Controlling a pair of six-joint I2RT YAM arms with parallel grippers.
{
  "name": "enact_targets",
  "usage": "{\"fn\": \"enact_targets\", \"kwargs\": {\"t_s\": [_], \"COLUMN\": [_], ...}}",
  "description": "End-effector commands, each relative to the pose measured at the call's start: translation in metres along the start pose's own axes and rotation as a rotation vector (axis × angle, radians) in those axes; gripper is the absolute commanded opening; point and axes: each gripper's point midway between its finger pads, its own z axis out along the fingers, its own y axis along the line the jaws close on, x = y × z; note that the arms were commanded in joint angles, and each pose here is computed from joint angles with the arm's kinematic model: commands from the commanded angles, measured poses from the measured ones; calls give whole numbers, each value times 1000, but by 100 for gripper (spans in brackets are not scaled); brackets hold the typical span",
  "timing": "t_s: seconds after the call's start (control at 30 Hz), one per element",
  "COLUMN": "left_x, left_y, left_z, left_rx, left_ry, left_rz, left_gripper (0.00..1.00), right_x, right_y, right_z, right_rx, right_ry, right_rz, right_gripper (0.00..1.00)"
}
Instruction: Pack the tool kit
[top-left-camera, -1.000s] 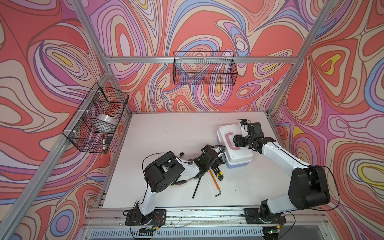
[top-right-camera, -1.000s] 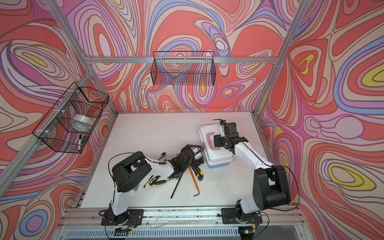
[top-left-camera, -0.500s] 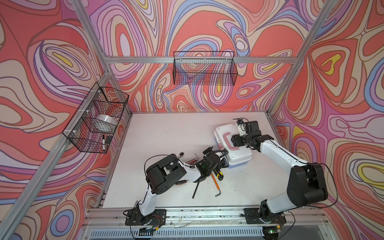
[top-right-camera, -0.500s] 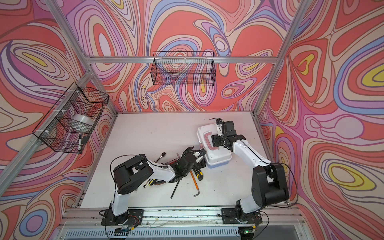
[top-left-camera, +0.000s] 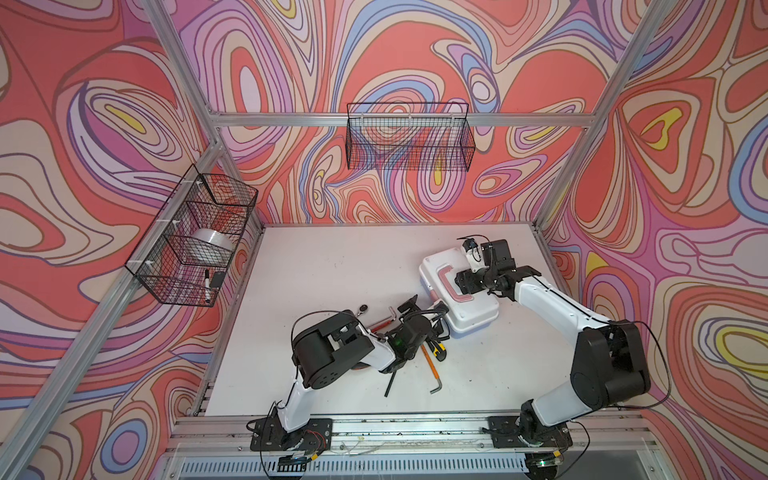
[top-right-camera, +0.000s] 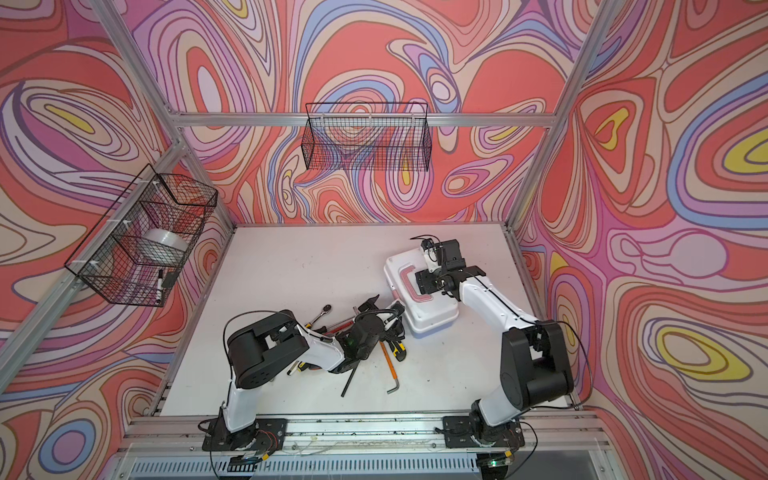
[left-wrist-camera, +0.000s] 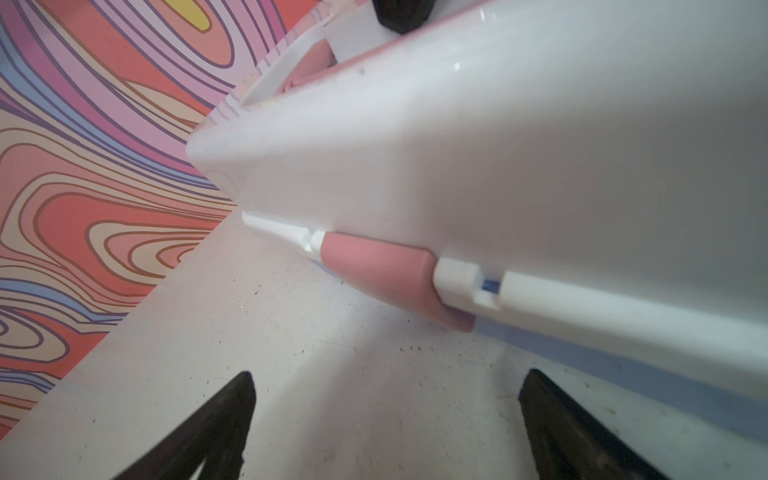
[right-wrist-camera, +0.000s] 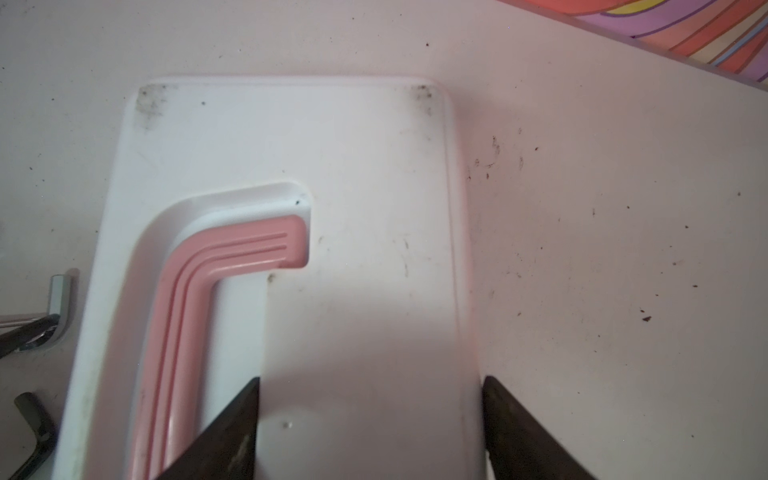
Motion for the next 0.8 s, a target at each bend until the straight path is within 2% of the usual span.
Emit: {"fn": "enact_targets", "kwargs": {"t_s": [0.0,0.23,0.37,0.77], "left_x": [-6,-4,-4,-12], "left_y": [2,-7,1,12], "left_z": [4,9,11,23], "left_rx": [-38,4,-46,-135], "left_ry": [-39,-5,19,39], "left_rz": [30,71,57,118], "left_gripper": [100,97,97,96], "right_x": [124,116,118,133], "right_y": [28,26,28,30], "right_z": [25,24,21,26], "right_rx": [-114,-102,-109,-145], "right_ry": [449,415,426,482], "right_rz": [-76,-75,-70,-86], "right_gripper": [62,62,62,58]}}
